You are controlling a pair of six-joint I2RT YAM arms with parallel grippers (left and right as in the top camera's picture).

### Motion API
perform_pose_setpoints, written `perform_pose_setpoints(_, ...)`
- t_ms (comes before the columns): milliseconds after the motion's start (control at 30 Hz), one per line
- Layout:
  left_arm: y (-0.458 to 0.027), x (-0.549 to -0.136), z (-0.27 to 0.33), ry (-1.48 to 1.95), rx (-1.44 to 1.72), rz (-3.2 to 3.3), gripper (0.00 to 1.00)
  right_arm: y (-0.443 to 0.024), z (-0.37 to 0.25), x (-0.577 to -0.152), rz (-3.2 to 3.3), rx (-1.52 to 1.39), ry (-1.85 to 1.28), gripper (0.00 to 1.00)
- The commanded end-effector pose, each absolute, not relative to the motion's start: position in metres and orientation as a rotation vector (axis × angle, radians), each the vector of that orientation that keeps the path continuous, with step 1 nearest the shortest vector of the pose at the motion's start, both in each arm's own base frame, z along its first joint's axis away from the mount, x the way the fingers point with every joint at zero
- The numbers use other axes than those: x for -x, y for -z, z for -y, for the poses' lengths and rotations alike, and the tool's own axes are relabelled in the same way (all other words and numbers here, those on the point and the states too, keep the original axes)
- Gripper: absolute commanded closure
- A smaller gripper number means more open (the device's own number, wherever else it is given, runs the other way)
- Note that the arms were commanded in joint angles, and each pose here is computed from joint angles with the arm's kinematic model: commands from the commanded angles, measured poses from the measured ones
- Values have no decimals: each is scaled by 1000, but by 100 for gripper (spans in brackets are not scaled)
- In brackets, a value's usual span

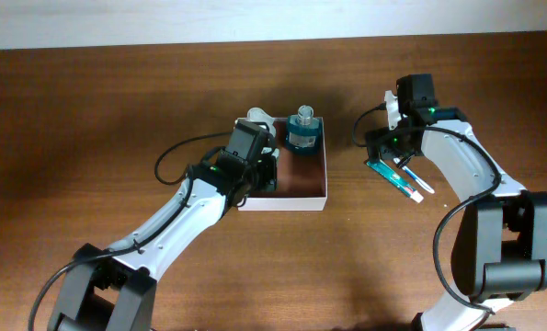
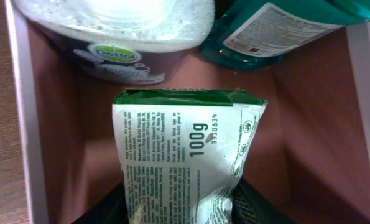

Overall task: Pack container
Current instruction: 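Lower the soap bar into the box and open the left gripper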

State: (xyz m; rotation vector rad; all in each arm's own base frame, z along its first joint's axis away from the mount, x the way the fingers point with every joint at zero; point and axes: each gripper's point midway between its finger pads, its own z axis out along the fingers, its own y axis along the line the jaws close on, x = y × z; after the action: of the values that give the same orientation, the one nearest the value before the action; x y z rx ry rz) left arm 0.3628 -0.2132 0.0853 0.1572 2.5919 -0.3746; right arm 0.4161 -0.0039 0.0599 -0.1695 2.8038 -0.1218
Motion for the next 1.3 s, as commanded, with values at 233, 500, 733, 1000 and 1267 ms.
perform_pose_setpoints(233, -82, -365, 194, 234, -111, -2603, 65, -65, 7, -415, -2793, 167, 136, 2)
perform_pose_setpoints(500, -84, -366, 198, 264, -107, -2598, 36, -65, 7, -415, -2793, 167, 136, 2)
perform_pose_setpoints(733, -125, -369, 204, 323, -113, -2552, 31, -65, 7, -415, -2793, 167, 136, 1)
perform_pose_setpoints(1000, -222, -353, 149, 204, -3, -2402, 38, -65, 7, -415, -2793, 167, 136, 2)
perform_pose_setpoints(1267, -164, -330, 85, 29, 171, -2627, 47, -65, 7, -415, -2793, 167, 136, 1)
